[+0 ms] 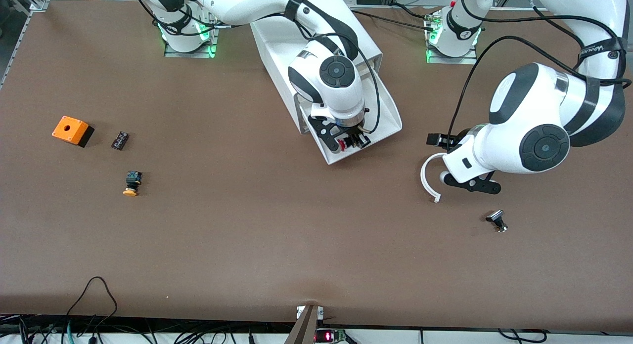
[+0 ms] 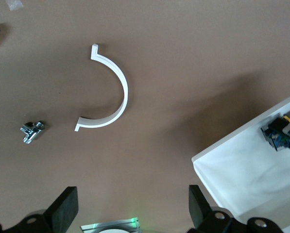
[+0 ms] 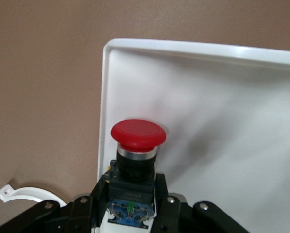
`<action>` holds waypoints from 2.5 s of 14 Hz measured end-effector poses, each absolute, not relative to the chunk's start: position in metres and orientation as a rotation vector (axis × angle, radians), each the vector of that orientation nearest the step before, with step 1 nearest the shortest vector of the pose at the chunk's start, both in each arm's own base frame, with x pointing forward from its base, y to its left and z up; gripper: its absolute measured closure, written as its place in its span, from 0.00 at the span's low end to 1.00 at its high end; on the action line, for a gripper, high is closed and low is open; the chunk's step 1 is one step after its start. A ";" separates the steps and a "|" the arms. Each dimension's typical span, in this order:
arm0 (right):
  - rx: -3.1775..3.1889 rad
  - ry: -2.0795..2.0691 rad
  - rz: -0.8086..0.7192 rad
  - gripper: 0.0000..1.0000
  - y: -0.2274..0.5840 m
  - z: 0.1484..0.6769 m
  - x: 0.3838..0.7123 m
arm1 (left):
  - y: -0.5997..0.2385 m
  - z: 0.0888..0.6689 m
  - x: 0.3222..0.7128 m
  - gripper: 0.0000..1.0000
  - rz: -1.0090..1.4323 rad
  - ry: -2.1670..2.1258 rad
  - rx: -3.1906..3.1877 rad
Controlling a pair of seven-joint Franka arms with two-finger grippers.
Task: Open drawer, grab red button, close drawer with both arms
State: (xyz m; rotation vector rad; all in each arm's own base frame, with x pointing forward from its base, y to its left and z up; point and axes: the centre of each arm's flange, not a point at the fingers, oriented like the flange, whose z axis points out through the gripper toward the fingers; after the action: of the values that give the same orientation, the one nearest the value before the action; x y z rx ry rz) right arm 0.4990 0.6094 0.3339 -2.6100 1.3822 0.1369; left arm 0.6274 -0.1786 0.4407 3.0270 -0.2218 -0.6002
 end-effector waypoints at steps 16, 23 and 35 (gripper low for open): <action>-2.832 0.706 0.227 0.58 0.360 0.463 0.660 | -0.315 0.300 0.583 0.04 -0.274 0.576 3.004; -2.988 0.278 0.312 0.58 0.184 0.437 0.696 | -0.356 0.289 0.538 0.05 -0.341 0.508 3.036; -3.097 -0.175 0.205 0.58 0.036 0.270 0.659 | -0.422 0.285 0.455 0.04 -0.458 0.409 3.056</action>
State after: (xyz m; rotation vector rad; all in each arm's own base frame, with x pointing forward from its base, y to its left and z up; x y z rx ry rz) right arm 0.6590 0.0359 0.2704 -3.0970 -0.1752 0.2053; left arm 0.4550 -0.4221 0.2847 3.0555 0.4090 -0.4577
